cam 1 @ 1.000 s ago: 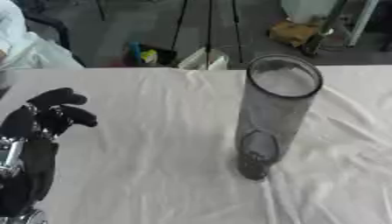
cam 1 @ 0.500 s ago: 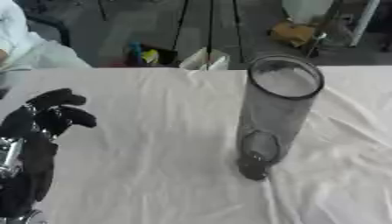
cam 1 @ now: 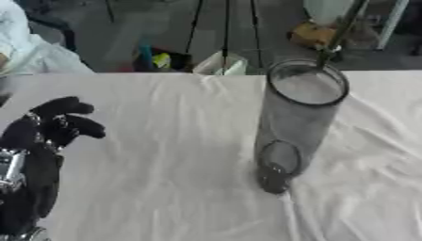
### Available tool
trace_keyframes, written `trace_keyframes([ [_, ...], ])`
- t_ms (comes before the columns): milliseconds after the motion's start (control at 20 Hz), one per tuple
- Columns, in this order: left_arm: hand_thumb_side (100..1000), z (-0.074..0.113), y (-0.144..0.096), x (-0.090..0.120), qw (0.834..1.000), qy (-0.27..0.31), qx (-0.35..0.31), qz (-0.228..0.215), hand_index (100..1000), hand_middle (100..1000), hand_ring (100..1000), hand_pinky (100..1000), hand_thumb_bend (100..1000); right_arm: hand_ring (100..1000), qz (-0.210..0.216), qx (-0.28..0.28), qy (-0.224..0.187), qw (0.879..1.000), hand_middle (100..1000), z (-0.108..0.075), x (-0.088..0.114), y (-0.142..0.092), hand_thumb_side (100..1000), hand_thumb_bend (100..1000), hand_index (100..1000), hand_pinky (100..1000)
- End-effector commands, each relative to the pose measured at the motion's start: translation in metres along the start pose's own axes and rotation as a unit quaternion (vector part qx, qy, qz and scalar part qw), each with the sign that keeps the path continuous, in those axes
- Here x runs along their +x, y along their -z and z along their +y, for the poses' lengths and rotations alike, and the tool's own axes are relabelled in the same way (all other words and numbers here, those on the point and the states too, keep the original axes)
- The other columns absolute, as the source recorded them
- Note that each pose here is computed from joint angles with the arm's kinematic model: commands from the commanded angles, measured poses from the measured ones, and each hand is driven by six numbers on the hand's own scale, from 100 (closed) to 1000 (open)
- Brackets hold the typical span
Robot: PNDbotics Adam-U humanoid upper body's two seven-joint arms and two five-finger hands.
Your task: Arrange flowers into the vase.
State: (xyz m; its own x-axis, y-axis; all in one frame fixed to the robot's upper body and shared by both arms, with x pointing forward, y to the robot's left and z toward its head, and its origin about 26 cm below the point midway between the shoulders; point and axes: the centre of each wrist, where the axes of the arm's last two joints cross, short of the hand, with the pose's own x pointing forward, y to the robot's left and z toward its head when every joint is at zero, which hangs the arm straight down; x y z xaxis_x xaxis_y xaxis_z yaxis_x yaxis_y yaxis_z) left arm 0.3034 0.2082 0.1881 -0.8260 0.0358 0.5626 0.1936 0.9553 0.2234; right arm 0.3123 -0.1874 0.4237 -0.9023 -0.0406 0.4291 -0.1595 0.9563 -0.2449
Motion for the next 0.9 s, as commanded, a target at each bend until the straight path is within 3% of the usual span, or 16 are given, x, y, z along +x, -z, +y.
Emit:
trace_keyframes([
  [50,1000,-0.001,0.005,0.005,1.0,0.002,-0.006,-0.012,798,660,590,586,109,100,-0.01,0.004,-0.006,1.0,100,-0.001,0.005,0.002,606,100,272,100],
  [900,1000,-0.003,0.007,0.005,1.0,0.0,-0.008,-0.016,795,661,592,586,110,100,-0.007,0.009,-0.001,1.0,100,0.003,-0.007,-0.004,612,100,274,100],
])
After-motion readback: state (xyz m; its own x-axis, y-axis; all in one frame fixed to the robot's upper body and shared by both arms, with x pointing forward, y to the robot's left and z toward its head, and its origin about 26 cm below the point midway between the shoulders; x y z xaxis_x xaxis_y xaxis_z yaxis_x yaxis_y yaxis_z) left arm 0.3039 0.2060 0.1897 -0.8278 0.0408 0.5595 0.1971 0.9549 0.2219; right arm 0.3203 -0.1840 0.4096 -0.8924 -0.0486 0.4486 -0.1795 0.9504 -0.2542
